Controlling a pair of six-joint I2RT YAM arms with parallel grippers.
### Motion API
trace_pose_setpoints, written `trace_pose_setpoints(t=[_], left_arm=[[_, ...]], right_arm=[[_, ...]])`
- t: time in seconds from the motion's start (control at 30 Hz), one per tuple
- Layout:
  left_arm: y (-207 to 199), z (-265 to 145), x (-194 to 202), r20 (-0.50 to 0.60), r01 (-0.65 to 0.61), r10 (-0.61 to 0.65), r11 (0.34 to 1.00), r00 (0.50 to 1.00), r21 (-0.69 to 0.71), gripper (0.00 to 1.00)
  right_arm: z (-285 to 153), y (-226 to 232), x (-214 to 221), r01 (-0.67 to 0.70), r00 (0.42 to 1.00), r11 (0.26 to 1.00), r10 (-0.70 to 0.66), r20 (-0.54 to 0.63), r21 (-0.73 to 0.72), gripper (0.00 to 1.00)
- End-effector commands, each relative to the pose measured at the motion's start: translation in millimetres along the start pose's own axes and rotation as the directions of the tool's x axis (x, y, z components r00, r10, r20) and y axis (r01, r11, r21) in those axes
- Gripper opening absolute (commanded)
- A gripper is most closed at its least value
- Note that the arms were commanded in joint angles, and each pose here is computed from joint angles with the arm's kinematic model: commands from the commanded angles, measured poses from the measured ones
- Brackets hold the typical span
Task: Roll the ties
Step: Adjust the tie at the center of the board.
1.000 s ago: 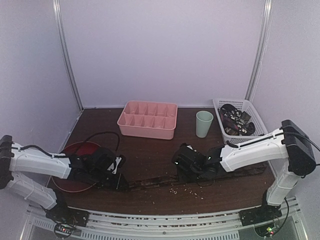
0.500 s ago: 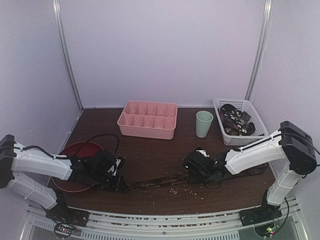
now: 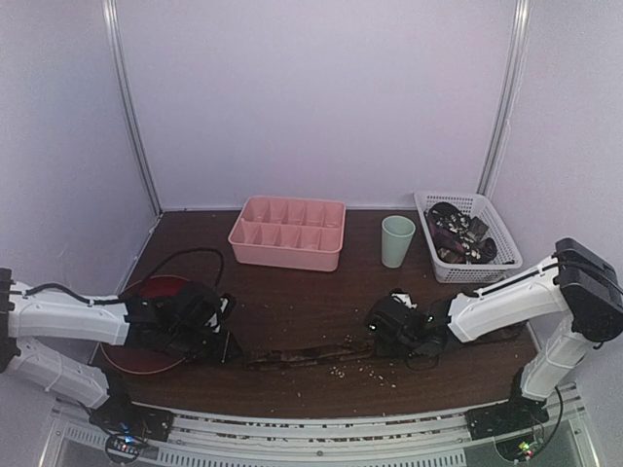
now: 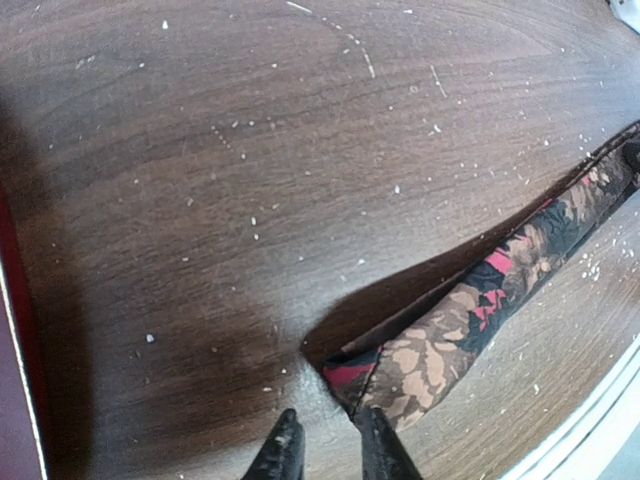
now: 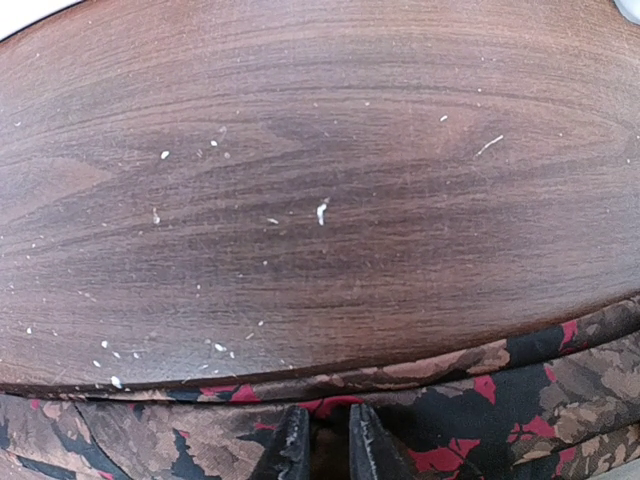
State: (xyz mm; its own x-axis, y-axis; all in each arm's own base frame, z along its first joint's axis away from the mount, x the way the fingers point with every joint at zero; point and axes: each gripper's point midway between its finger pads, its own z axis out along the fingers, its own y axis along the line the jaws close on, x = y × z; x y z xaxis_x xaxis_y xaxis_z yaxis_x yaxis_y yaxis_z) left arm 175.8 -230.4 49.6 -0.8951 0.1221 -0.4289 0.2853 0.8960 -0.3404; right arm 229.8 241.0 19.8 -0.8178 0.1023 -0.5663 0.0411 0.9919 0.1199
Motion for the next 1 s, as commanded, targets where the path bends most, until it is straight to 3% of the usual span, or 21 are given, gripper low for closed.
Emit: trace_pose_setpoints(t=[0.0,0.3,0.63,0.97], left_arm=[[-15.2,-2.5,-5.7,0.027,0.036,-0.038,0.995,0.999,0.091,0.26],[-11.3,5.9,6.1,0.01,0.155,-0.158,0.979,0.987,0.13,0.35],[-14.7,20.0,15.9,-0.04,0.218,-0.215,0.961,0.976,0.172,0.35],[12.5,31.8,28.3,-0.066,0.196,-0.195,0.981,0.979,0.015,0.0]], right_arm=[[0.8,-15.4,12.9,0.019,0.999,0.999,-0.018,-0.044,0.038,0.16],[-5.5,-5.2,6.2,0.006,0.999,1.0,-0.007,-0.031,-0.004,0.17],[-2.1,-14.5,14.2,0.001,0.999,1.0,-0.001,-0.036,0.006,0.17],[-2.7,-24.9,16.8,-0.012,1.0,1.0,0.013,-0.021,0.015,0.17]])
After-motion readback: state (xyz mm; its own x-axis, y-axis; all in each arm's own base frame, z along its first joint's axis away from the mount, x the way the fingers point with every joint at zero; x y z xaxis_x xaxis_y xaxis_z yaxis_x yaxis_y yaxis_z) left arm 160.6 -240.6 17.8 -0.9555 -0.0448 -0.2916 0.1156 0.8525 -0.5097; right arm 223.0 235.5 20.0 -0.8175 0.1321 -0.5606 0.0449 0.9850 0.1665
